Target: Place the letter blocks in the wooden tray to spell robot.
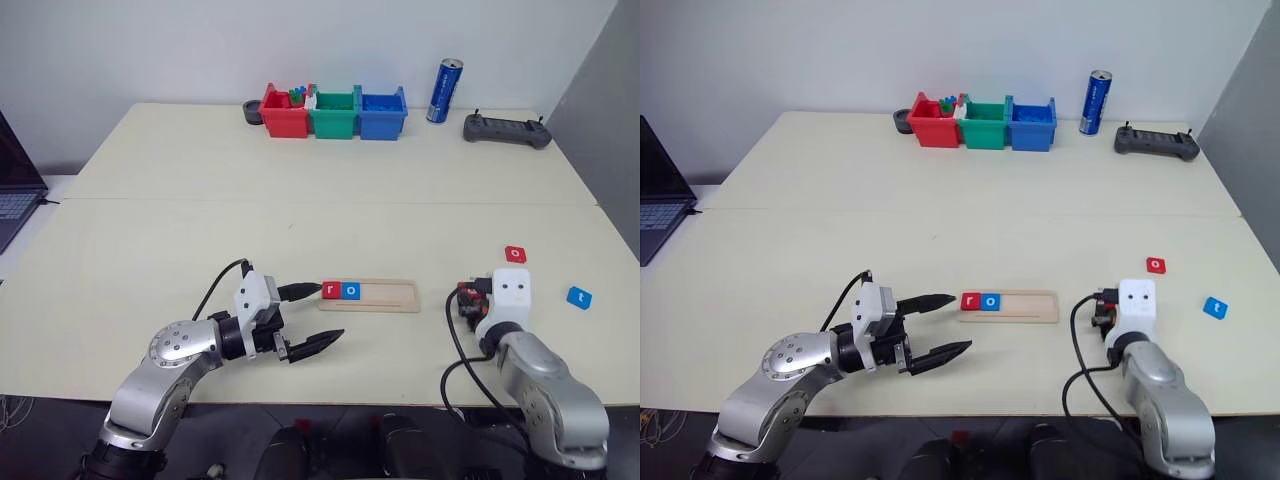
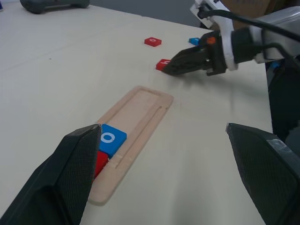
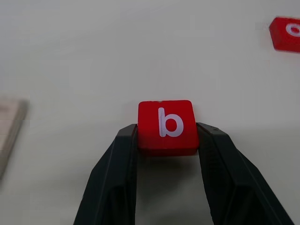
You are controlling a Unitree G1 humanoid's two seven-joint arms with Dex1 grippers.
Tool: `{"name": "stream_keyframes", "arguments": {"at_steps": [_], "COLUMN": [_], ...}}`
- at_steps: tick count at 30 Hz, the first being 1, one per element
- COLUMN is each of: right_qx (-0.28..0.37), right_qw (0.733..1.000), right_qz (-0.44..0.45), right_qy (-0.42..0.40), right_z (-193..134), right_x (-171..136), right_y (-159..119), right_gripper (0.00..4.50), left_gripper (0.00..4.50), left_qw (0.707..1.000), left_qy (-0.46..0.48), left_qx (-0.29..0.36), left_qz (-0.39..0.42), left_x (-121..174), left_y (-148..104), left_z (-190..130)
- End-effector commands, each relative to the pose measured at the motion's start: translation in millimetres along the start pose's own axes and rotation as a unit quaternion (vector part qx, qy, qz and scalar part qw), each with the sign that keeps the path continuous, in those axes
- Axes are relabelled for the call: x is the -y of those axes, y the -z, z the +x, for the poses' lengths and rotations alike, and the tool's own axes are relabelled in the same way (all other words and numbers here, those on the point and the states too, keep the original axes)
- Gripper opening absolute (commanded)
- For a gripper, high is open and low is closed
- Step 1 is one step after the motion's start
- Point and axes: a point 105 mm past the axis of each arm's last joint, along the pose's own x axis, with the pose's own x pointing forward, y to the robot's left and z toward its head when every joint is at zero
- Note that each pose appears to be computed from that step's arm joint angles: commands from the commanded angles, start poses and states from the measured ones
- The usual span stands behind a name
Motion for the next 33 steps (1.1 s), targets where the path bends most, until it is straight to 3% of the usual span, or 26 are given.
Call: {"name": "stream_keyframes", "arguments": {"at_steps": [1,6,15,23,28,33], "right_qx": [0.003,-0.007,0.011,0.066,0.071,0.075], "right_qw": [1.000,1.000,0.999,0.977,0.910,0.850], "right_qz": [-0.003,-0.006,-0.014,-0.110,-0.182,-0.297], "right_qy": [-0.016,-0.021,-0.041,-0.169,-0.366,-0.429], "right_z": [-9.2,-2.3,-9.4,-36.2,-50.7,-24.8], "right_x": [-10.8,-10.3,0.0,1.6,-10.4,9.6], "right_y": [-6.9,-3.8,-12.3,-50.5,-51.7,-44.7], "right_gripper": [1.46,1.46,4.48,4.48,4.48,4.48], "left_gripper": [4.50,4.50,4.50,4.50,4.50,4.50], "left_qw": [0.999,0.999,0.999,0.998,0.998,0.996], "left_qy": [0.039,0.046,0.047,0.047,0.054,0.078], "left_qx": [0.020,0.010,0.009,0.015,0.019,0.016], "left_qz": [0.016,0.021,0.027,0.028,0.023,0.032], "left_x": [12.6,9.7,8.1,6.4,8.8,11.6], "left_y": [-12.2,-4.1,1.3,-0.1,2.6,4.1], "left_z": [-3.3,-9.0,-9.3,-7.8,-5.5,-4.0]}}
